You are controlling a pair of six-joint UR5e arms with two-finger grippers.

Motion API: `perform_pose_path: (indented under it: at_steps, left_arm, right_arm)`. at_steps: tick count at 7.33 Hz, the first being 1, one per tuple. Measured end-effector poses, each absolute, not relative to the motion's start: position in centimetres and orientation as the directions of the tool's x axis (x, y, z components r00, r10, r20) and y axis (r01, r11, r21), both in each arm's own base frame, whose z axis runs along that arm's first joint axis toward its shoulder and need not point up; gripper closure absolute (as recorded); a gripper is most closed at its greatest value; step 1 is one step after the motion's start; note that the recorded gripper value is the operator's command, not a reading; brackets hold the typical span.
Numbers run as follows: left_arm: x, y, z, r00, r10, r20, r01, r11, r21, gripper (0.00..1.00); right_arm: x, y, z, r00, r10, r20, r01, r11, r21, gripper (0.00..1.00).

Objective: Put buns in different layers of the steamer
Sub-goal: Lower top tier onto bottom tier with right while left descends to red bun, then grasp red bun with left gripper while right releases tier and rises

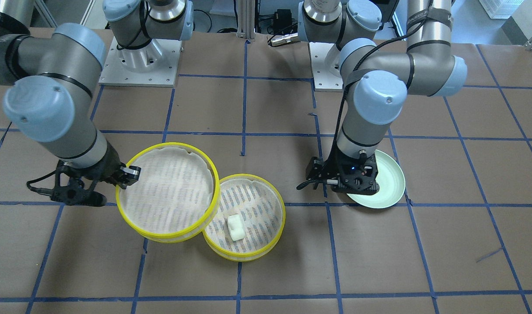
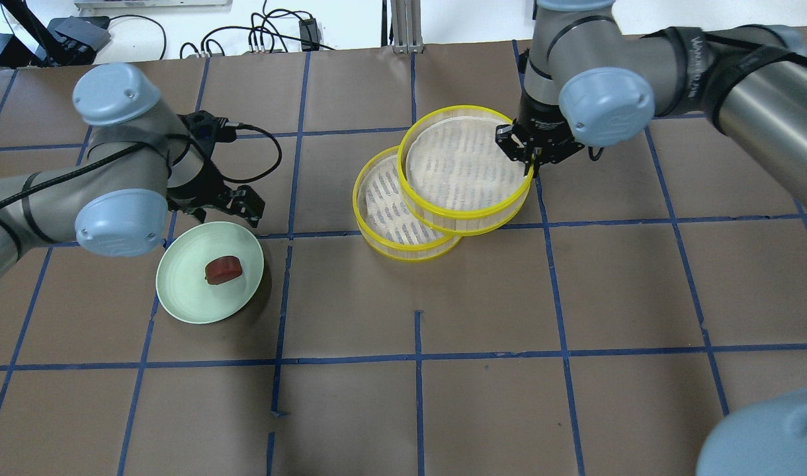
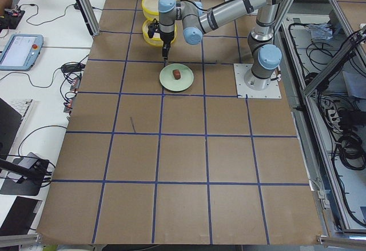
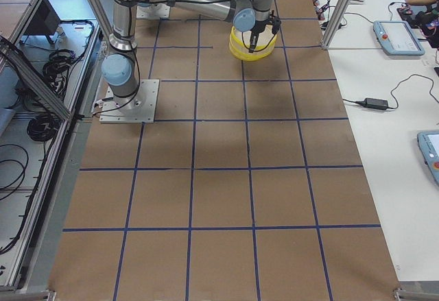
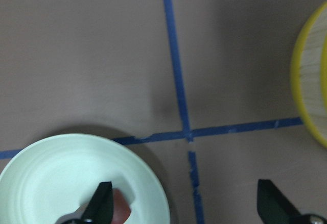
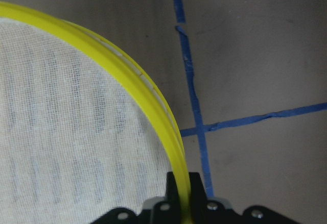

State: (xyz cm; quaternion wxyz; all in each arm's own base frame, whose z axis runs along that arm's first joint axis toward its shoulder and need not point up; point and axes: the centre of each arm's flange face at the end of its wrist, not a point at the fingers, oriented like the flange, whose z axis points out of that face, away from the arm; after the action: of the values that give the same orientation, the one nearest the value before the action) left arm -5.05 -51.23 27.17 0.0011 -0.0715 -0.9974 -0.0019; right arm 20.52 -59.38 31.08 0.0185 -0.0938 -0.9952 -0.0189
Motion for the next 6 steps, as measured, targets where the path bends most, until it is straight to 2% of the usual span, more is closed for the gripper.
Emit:
perform_pose_path:
  at_steps: [2,6]
  left_arm:
    - [-2.2,-49.8,24.2,-0.988,0.156,0.003,0.156,0.985,0.076,0.00]
    - [-1.5,-49.4,22.4,-0.986,0.164,-0.009,0.161,0.979,0.127,0.00]
  right_arm:
    - [24.5,-59.5,29.3,-0.980,0.196,0.030,0.196,0.981,-0.005,0.93]
    - [27.2,-58.6,28.6,-0.980,0.197,0.039,0.197,0.980,-0.012,0.93]
